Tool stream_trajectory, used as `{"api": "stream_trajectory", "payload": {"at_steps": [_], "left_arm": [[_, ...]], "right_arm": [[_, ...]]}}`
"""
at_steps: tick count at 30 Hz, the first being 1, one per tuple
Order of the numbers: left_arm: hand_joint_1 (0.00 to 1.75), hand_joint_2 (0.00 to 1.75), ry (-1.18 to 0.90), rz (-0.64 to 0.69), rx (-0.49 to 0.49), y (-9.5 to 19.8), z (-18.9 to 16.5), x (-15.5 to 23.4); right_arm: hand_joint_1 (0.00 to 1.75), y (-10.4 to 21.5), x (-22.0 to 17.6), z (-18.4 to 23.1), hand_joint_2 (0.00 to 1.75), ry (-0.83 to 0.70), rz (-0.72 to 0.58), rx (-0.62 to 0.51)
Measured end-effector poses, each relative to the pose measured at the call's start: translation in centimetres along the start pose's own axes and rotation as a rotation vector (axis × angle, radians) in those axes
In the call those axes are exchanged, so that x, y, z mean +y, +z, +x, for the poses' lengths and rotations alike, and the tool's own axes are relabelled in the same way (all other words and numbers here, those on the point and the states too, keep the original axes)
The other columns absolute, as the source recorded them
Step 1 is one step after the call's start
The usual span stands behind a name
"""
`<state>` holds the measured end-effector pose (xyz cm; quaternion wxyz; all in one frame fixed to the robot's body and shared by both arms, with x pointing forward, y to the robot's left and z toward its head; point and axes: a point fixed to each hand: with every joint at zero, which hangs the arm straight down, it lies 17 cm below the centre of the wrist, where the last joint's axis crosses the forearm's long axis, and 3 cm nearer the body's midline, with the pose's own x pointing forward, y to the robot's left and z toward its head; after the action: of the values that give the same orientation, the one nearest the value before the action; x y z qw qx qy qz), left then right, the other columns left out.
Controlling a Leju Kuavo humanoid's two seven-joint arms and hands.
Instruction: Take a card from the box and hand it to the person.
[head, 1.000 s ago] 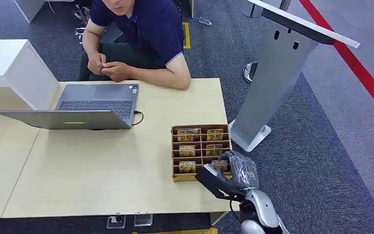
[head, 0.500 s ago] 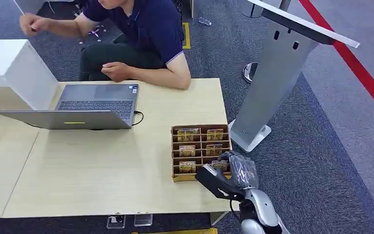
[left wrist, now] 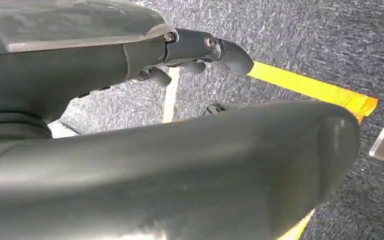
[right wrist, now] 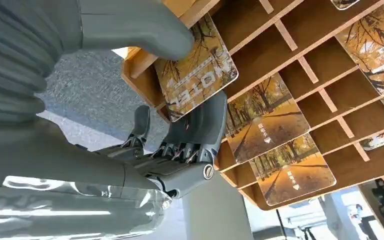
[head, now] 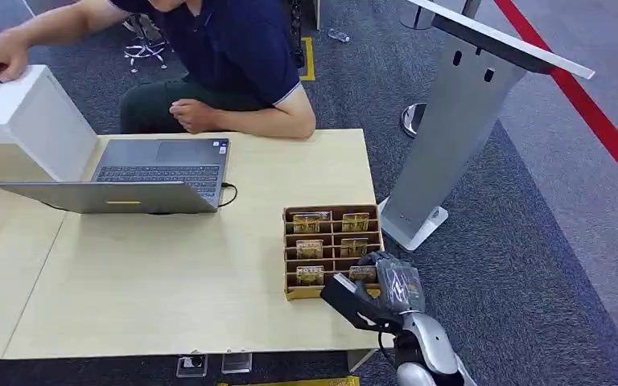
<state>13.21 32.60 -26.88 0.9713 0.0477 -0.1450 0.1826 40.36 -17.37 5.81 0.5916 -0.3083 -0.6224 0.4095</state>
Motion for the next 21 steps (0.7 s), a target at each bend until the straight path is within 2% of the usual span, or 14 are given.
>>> {"api": "stream_trajectory", "payload": {"at_steps": [21], "left_arm": [[0.0, 0.0, -0.003, 0.0, -0.001, 0.0, 0.01, 0.0]], "right_arm": [[1.75, 0.0, 0.0, 0.0, 1.75, 0.0, 0.0, 0.0]]}}
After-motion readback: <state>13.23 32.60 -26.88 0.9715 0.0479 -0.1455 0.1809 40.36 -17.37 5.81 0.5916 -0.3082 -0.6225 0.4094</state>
